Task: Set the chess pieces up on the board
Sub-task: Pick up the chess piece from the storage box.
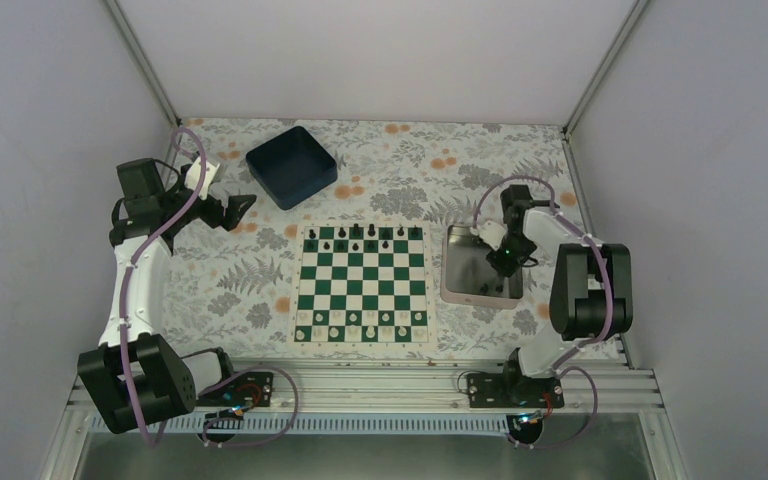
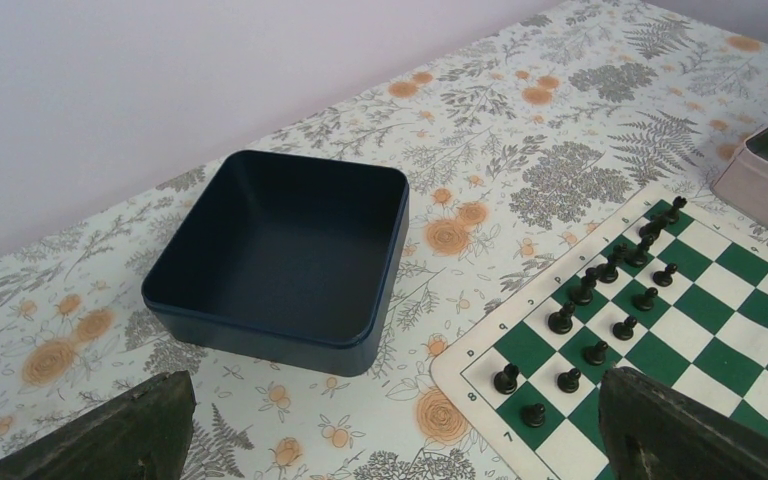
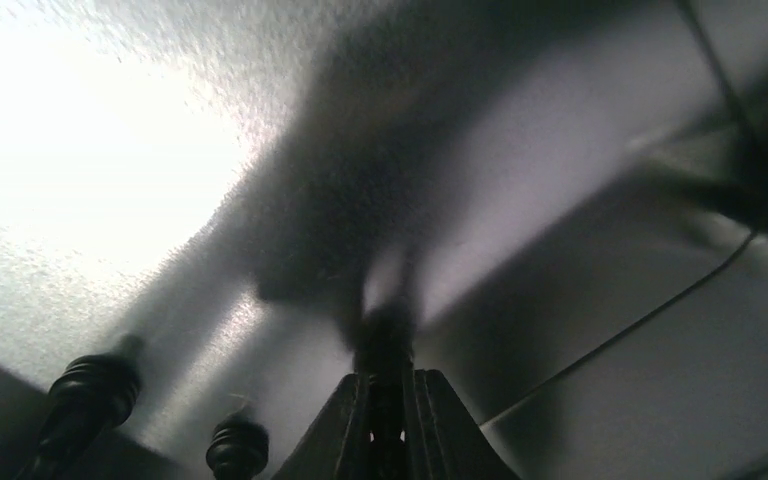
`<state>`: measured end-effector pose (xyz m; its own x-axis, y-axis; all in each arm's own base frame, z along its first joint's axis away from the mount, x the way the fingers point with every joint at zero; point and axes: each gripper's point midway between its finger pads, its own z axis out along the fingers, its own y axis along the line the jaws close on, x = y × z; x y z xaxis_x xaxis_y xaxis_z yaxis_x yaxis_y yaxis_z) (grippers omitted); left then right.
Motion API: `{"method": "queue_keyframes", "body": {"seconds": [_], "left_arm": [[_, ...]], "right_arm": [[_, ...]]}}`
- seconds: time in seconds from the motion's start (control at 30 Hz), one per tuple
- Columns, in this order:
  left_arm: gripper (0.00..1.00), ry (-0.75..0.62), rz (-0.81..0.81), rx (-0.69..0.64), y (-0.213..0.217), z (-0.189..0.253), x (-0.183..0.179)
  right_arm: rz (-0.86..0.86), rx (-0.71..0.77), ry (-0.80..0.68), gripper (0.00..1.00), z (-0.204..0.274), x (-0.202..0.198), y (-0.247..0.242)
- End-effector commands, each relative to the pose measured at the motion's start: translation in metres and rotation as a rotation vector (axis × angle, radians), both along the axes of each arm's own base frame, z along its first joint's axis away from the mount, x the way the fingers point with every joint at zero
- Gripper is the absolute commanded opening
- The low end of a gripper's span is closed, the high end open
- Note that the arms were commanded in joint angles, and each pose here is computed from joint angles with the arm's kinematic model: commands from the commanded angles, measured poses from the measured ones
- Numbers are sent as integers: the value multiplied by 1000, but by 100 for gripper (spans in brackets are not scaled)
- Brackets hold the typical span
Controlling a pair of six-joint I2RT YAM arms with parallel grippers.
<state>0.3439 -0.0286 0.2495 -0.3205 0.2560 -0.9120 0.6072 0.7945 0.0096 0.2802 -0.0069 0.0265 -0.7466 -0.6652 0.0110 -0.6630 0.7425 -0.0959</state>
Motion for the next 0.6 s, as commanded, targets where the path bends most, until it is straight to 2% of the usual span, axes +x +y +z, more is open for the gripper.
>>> {"method": "queue_keyframes", "body": {"seconds": [0.0, 0.13, 0.4, 0.57], "left_arm": [[100, -45, -32, -4, -3, 13, 0], [100, -44, -34, -5, -3, 12, 1], [100, -49, -29, -1, -2, 15, 0], [100, -48, -23, 2, -1, 14, 1]], "right_arm": [[-4, 37, -55, 6, 28, 16, 7], [50, 62, -91, 4, 59, 24, 33], [249, 147, -165, 5, 114, 50, 131], [352, 217, -138, 5, 107, 63, 187]]}}
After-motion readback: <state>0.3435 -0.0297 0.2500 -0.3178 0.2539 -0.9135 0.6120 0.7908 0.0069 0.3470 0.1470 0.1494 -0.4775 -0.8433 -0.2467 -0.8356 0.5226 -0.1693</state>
